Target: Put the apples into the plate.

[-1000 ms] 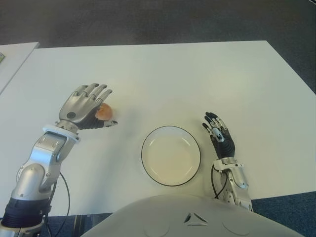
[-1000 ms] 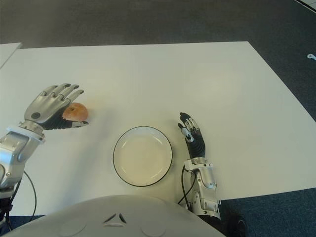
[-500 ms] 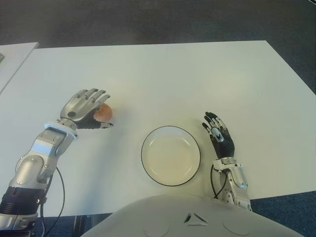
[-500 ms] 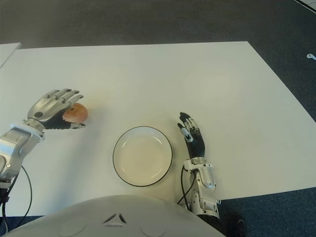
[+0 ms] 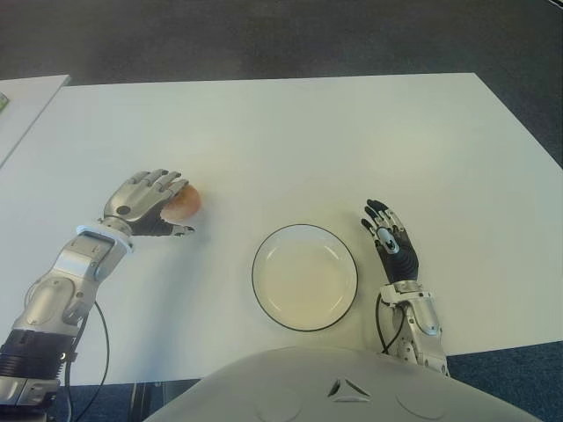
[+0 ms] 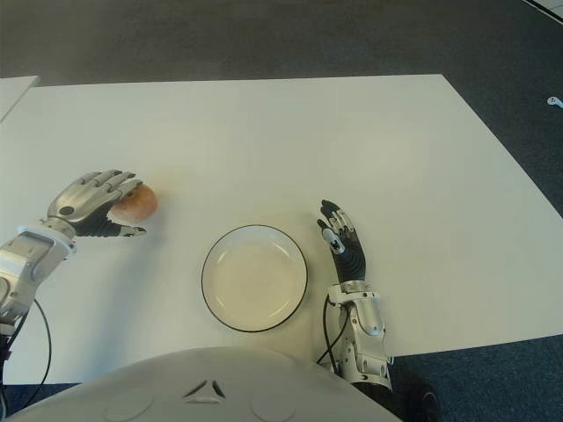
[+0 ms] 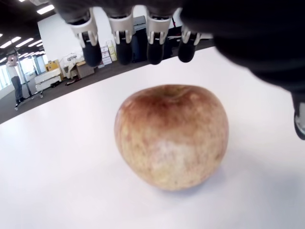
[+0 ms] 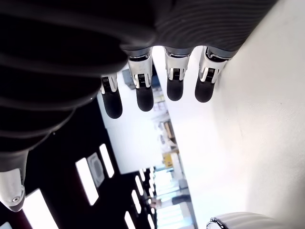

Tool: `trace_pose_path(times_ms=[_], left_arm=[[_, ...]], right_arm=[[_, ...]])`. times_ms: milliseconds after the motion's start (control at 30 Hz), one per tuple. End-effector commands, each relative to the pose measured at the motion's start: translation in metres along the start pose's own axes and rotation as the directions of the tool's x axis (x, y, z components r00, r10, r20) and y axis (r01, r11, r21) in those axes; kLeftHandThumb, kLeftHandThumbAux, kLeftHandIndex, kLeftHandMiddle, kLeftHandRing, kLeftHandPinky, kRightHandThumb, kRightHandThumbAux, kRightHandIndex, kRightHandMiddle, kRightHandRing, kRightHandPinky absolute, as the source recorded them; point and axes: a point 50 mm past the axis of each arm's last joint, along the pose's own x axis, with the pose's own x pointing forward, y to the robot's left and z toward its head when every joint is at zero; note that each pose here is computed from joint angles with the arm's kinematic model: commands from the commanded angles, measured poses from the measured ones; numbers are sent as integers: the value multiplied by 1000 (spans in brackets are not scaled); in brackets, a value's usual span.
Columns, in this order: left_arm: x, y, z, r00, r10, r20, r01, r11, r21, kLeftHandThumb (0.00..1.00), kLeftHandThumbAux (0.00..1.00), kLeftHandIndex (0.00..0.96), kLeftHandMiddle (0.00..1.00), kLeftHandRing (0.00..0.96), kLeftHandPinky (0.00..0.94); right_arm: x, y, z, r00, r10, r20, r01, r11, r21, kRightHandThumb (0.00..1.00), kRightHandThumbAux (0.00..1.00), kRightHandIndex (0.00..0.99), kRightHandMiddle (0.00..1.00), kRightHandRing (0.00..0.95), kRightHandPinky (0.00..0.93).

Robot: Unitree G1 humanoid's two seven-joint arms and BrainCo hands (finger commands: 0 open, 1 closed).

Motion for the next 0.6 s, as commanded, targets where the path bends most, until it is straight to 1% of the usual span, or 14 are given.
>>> trace_pose_path(times_ms=[33,300,600], left_arm=[[3,-3,-4,1000,-2,-17,2,1000,-8,267,333,6,0,0,17],[7,-9,-6,999,-12,-31,11,1000,-13,301,331,2,0,0,27],[12,-14,-9,999,3,-35,-2,1000,8,288,334,0,0,0,22]], right_arm=[[-4,-3,-6,999,-16,-36,16,1000,-5,249,518,169,139,42,5],[-4,-4,-7,999,-18,-46,18,1000,4,269,509,182,135,42,4],[-5,-6,-6,999,-15,-36,15,1000,-7,247,497,180,144,51,6]])
